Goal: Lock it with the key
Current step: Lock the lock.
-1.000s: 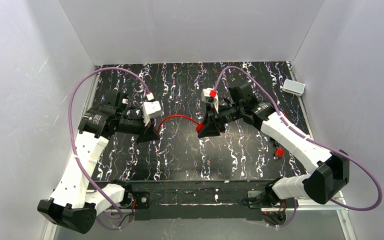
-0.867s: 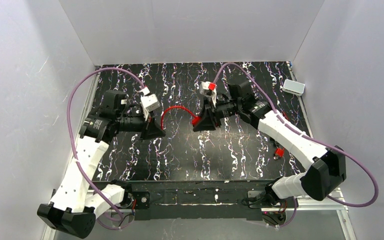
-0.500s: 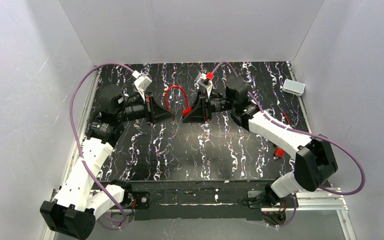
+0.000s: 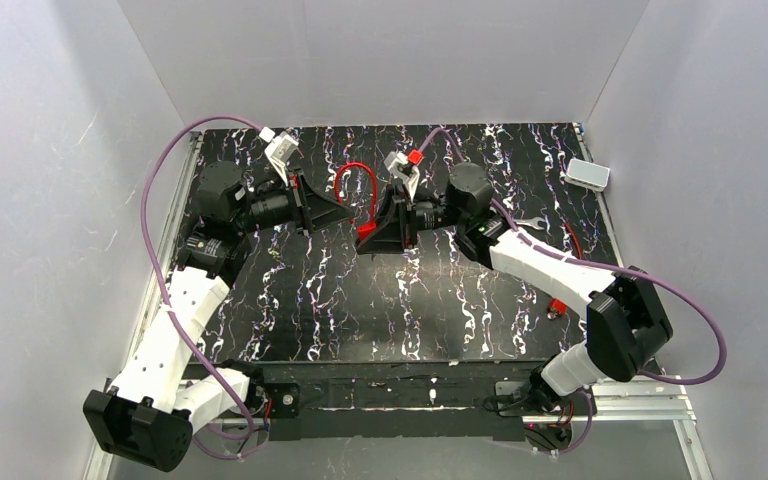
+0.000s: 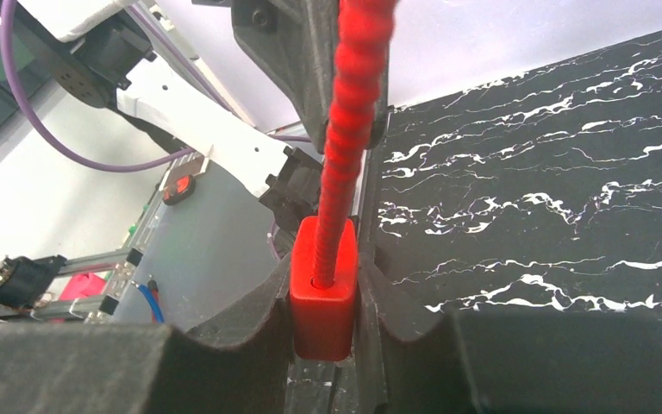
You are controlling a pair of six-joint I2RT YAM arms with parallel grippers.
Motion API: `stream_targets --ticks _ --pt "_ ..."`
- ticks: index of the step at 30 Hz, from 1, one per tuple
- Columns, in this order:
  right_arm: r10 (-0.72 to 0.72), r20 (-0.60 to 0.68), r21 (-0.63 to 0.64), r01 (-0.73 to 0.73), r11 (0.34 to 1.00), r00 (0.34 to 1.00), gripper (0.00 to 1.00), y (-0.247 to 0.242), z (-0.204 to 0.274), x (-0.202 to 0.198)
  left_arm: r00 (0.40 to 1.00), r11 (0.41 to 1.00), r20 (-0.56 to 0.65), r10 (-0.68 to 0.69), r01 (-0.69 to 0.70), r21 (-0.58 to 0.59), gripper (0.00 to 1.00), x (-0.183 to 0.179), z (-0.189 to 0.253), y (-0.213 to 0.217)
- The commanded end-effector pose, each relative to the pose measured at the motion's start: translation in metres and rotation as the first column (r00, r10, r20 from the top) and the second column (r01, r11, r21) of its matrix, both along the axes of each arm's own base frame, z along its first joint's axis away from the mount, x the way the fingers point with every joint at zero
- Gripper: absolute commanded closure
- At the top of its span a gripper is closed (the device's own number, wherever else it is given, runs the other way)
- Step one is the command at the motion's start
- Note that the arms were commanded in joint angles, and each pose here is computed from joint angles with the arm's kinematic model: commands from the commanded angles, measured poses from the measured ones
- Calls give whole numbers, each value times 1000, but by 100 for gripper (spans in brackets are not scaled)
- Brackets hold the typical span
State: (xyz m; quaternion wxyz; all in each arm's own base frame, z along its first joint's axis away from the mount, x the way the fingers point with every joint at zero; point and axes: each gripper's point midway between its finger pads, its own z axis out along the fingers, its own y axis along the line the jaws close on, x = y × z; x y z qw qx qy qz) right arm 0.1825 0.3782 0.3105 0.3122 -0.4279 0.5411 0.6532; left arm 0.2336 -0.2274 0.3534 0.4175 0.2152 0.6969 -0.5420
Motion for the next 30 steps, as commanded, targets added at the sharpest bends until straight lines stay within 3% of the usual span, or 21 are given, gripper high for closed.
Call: stream_targets --ticks 1,30 --pt "46 75 5 -46 999 996 99 7 1 -12 998 999 59 -18 19 -27 100 -4 22 -1" --pt "75 104 -22 -74 997 992 99 10 -2 -17 996 996 -1 -87 87 19 100 -21 -22 -9"
